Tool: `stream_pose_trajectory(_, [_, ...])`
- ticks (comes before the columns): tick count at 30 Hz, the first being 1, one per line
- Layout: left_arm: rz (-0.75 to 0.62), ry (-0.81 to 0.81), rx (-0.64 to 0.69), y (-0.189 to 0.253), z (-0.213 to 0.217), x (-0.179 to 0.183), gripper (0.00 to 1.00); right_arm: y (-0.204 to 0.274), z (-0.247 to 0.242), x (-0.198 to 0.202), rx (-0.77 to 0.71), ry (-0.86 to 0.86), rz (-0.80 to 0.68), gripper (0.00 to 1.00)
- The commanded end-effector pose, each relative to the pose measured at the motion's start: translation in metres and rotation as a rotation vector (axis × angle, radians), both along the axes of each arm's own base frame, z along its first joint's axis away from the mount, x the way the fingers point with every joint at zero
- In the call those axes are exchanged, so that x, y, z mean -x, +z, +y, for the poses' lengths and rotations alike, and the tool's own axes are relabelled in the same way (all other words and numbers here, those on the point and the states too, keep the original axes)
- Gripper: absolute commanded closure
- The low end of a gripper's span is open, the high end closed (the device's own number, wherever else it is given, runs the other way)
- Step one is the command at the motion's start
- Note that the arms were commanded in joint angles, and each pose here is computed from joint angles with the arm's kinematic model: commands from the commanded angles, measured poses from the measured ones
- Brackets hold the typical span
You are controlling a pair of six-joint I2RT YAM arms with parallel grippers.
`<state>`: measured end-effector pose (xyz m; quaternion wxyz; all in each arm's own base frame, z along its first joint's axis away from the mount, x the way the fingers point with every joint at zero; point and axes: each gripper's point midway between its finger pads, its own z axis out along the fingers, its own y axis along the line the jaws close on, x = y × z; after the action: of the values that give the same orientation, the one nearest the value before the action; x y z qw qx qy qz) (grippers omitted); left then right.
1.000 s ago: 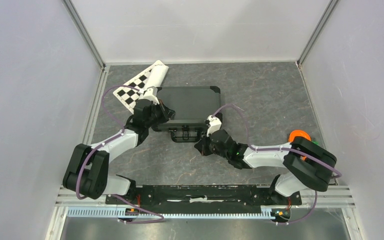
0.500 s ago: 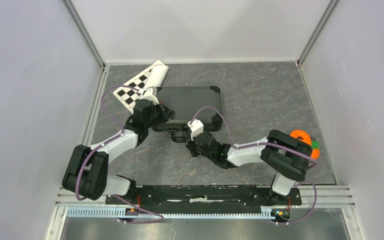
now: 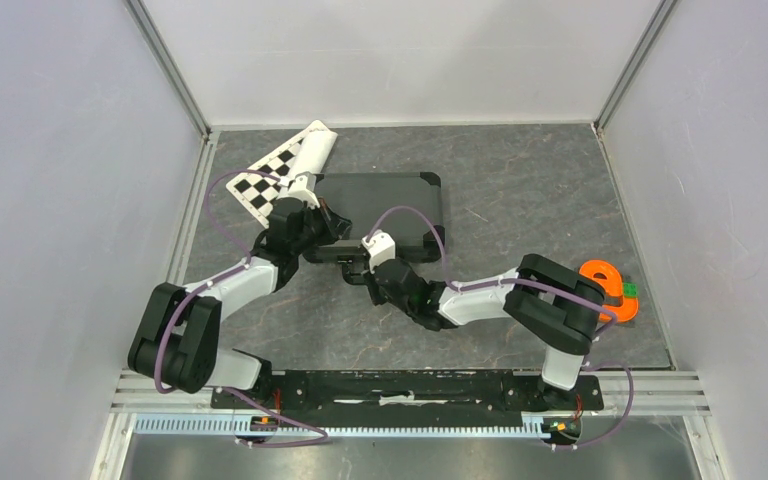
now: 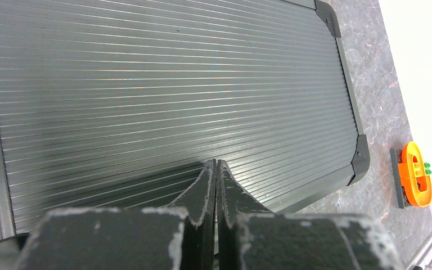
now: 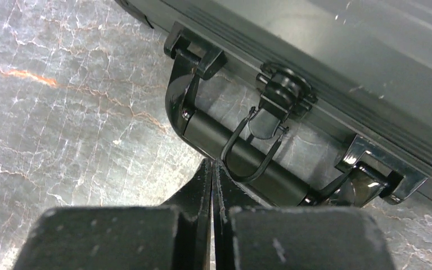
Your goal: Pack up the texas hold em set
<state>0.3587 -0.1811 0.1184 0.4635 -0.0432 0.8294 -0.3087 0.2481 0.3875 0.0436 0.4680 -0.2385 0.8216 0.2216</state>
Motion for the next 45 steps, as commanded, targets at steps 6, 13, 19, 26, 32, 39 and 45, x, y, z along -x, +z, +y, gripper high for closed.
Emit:
stream_pose_trajectory(6, [0.062,0.007,-0.05,-0.02,0.007,0.006,0.98,0.015,-0.004,-0.017,0.073,-0.025,-0.088,1.0])
stream_pose_trajectory(13, [0.059,0.007,-0.049,-0.019,0.007,0.006,0.98,0.018,0.007,0.012,0.085,0.143,-0.12,1.0])
stream_pose_trajectory(19, [0.057,0.007,-0.048,-0.018,0.007,0.006,0.98,0.017,-0.011,0.012,0.219,0.183,-0.213,0.66])
stream_pose_trajectory(26, [0.056,0.007,-0.048,-0.018,0.007,0.006,0.98,0.03,-0.044,-0.009,0.45,0.156,-0.395,0.59])
stream_pose_trajectory(32, [0.055,0.007,-0.048,-0.017,0.007,0.006,0.98,0.024,-0.029,-0.004,0.472,0.279,-0.444,0.53])
stream_pose_trajectory(39, [0.067,0.007,-0.051,-0.022,0.007,0.006,0.98,0.022,-0.02,-0.004,0.486,0.354,-0.535,0.49])
stream_pose_trajectory(45, [0.063,0.007,-0.05,-0.02,0.007,0.006,0.98,0.017,-0.008,-0.008,0.499,0.392,-0.567,0.5])
